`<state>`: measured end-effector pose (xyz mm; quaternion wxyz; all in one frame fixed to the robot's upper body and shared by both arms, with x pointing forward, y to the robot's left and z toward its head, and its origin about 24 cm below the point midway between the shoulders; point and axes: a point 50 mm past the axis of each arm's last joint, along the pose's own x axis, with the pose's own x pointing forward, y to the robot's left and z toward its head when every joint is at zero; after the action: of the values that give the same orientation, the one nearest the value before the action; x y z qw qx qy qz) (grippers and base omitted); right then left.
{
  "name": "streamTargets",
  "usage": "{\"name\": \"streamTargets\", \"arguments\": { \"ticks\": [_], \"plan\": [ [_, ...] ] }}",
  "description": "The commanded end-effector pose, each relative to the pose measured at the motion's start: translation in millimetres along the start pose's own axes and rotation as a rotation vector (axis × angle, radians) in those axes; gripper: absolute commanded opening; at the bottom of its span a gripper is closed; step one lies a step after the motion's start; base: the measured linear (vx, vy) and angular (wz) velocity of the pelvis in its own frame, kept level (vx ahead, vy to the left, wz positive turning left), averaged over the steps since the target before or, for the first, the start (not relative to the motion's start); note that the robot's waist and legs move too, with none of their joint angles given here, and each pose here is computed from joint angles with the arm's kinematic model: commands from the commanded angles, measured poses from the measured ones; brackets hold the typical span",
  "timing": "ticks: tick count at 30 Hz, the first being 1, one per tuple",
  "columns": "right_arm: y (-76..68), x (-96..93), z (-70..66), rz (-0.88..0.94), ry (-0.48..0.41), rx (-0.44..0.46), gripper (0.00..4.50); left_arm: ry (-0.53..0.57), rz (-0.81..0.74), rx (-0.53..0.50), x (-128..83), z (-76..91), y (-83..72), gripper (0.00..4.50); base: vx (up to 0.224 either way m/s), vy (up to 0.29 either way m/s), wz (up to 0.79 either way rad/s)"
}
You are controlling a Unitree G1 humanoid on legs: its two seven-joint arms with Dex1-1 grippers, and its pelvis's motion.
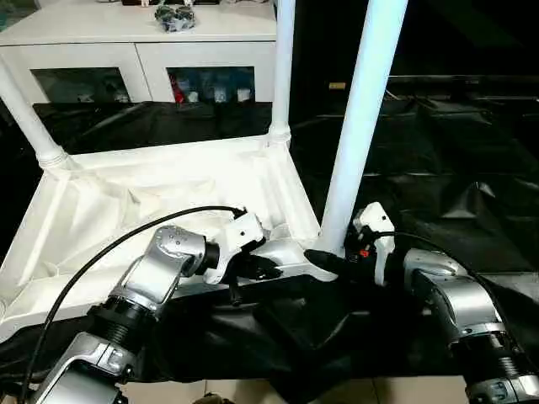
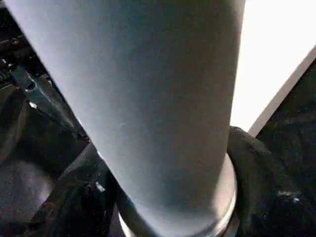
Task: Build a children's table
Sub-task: Rotate leg to tighten
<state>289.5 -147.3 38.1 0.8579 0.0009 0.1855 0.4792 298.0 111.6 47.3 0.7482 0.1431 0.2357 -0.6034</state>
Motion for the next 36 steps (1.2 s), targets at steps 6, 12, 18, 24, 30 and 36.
{"name": "streamTargets", "arguments": {
  "ticks": [6,12,18,24,30,36],
  "plan": [
    [21.8,21.9,-12.5,0.121,0.040,0.039,2.70,-0.113,-0.001,0.070,8,31.1,-0.2,0.00,0.000,0.000,0.00],
    [-1.0,57.0,-7.3,-0.316,-0.028,0.183,3.46,-0.153,0.119,0.006,28,42.3,-1.9,0.00,0.000,0.000,0.00],
    [-1.0,59.3,-6.4,-0.320,-0.027,0.189,4.02,-0.155,0.127,0.000,30,43.3,-1.6,0.00,0.000,0.000,0.00],
    [0.3,65.6,-3.4,-0.326,-0.038,0.179,4.45,-0.153,0.153,-0.008,29,43.5,-0.7,0.00,0.000,0.000,0.00],
    [-1.1,50.4,1.2,-0.270,-0.034,0.057,4.45,-0.143,0.127,0.025,27,41.2,-1.7,0.00,0.000,0.000,0.00],
    [-1.0,16.1,6.0,-0.102,-0.021,-0.050,4.45,-0.140,0.046,0.057,18,35.8,-6.8,0.00,0.000,0.000,0.00]
  ]
}}
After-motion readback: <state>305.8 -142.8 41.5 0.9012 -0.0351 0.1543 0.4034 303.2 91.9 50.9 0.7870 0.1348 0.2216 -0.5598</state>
